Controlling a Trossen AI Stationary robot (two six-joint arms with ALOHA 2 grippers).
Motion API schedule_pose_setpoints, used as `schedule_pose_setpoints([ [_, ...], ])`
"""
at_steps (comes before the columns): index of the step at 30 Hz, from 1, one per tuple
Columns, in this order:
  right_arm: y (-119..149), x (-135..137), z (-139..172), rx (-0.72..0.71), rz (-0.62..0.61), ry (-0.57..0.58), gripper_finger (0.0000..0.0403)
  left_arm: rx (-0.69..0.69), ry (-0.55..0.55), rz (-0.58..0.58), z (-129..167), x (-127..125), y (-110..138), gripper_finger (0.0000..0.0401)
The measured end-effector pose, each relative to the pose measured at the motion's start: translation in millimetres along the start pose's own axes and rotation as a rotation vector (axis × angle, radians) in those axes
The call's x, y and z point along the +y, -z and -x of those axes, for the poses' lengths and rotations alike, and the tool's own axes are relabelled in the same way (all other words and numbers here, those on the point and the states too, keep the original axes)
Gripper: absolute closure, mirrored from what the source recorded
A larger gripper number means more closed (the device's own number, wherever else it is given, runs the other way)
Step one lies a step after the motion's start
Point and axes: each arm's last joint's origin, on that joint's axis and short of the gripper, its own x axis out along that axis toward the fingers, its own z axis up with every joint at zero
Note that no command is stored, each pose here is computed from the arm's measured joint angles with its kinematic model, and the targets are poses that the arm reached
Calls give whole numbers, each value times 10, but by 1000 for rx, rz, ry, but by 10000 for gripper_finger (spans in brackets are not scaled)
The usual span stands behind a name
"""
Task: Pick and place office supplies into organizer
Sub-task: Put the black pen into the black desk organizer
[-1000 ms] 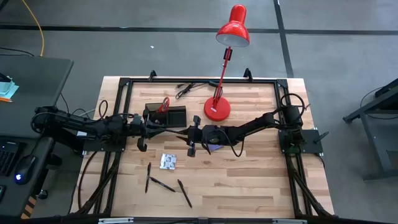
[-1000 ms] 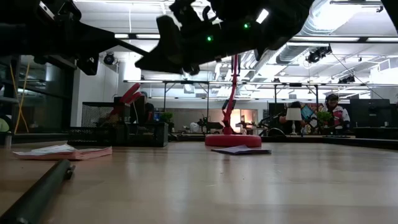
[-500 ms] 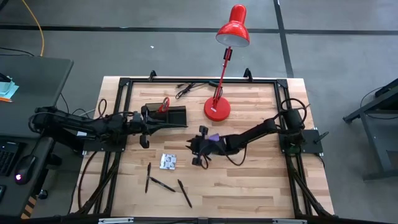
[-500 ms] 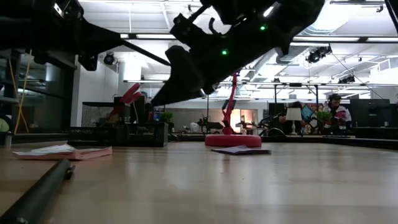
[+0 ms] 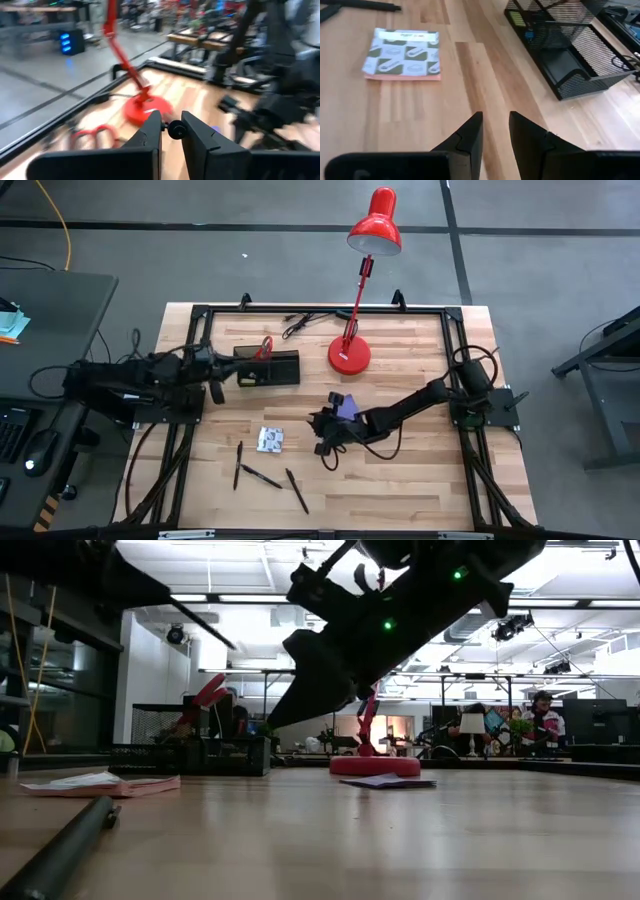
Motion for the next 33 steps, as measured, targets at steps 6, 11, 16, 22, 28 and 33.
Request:
schedule_pose_setpoints([
  [6, 11, 36, 23, 4, 11, -8, 316, 22, -89, 83, 164, 79, -121, 375],
  [11, 15, 32, 20, 9, 14, -12, 315, 30, -87, 135, 193, 76, -211, 373],
  [16, 18, 41, 21, 14, 25, -40, 313, 69, -122, 176, 296, 88, -445, 365],
  [22, 20, 43, 22, 14, 40, -44, 313, 234, -312, 142, 360, 129, -559, 380],
  [28, 25, 43, 22, 17, 45, -44, 315, 353, -320, 89, 135, 19, -527, 364],
  [33, 25, 41, 21, 16, 42, -44, 318, 457, -381, -1, -70, -55, -447, 374],
])
